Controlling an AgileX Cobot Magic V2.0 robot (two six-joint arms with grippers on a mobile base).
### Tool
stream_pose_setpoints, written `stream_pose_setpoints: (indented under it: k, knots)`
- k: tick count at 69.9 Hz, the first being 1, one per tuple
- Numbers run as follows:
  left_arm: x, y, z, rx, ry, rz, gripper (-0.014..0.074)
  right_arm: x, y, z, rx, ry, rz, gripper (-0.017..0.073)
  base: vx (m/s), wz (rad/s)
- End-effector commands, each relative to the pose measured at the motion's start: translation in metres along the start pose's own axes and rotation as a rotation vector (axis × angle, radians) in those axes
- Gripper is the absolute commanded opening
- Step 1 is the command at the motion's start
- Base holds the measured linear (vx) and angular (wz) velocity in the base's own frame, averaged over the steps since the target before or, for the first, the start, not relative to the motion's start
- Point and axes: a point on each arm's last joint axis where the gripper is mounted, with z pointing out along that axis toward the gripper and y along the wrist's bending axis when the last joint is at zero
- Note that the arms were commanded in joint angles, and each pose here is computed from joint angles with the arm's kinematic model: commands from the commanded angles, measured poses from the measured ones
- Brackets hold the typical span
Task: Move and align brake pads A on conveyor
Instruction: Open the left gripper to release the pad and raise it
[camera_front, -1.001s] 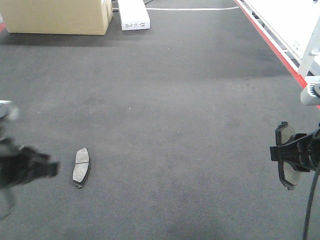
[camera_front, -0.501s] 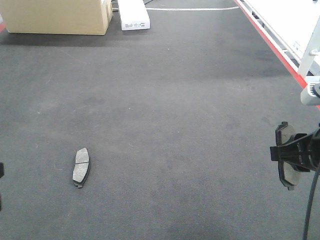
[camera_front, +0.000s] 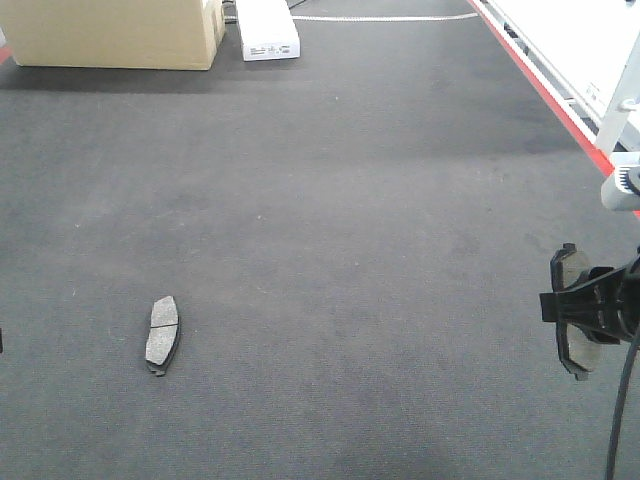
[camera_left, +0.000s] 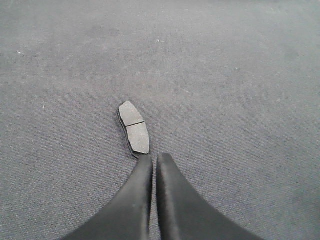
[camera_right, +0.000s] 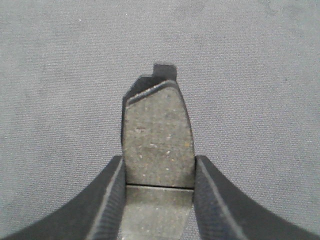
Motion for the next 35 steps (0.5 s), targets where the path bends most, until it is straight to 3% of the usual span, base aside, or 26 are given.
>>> stream_pose_setpoints:
  k: [1,35]
  knots:
    - [-0.0115,-0.0033,-0.0045,0.023,-0.081,0.001,-0.0006,-0.0132,0.0005,-0.0112,-0.006,-0.114,0.001,0.0004,0.0,0.0]
    - [-0.0115,-0.0033,-0.0045,0.023,-0.081,0.001,-0.0006,-0.0154,0.0007,-0.0115,-0.008,-0.138,0.001,0.0004,0.0,0.0]
